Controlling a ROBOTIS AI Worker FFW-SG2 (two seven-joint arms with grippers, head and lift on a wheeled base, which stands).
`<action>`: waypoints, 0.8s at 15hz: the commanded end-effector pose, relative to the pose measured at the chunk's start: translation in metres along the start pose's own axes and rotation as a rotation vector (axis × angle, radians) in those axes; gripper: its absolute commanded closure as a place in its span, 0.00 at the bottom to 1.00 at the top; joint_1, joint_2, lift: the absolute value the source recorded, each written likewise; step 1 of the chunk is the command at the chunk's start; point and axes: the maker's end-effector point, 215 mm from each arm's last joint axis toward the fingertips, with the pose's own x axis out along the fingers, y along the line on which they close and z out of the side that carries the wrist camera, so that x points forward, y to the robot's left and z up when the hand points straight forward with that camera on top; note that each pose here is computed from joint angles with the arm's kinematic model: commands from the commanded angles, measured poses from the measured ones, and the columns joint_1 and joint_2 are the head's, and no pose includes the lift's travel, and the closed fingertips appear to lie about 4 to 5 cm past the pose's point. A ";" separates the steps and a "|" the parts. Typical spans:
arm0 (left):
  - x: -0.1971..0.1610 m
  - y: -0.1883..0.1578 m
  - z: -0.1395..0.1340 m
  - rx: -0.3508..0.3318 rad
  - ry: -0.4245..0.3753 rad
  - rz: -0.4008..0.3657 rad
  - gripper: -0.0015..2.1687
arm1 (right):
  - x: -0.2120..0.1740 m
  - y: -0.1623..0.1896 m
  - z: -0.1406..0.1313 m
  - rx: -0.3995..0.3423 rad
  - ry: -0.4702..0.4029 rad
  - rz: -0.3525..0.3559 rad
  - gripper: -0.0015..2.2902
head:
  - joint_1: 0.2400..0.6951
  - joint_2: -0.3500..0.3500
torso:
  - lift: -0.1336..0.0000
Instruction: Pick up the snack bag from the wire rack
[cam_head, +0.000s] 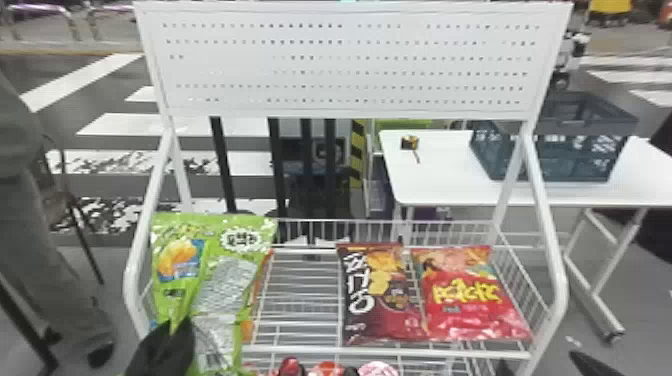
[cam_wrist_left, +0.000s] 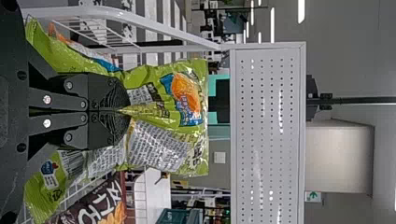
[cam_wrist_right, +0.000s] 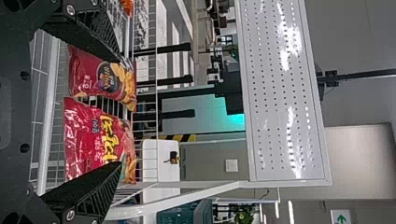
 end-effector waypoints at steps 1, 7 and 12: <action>0.000 0.000 -0.001 0.001 0.001 0.000 0.87 | 0.000 0.000 0.000 0.000 -0.001 0.000 0.05 | 0.57 0.50 | 1.00; 0.000 0.000 0.000 0.001 0.000 0.001 0.87 | 0.000 0.001 0.000 0.002 -0.001 0.004 0.05 | 0.57 0.50 | 1.00; 0.001 -0.003 -0.001 -0.002 0.000 -0.002 0.87 | 0.040 0.001 -0.035 0.023 0.015 0.007 0.05 | 0.57 0.50 | 1.00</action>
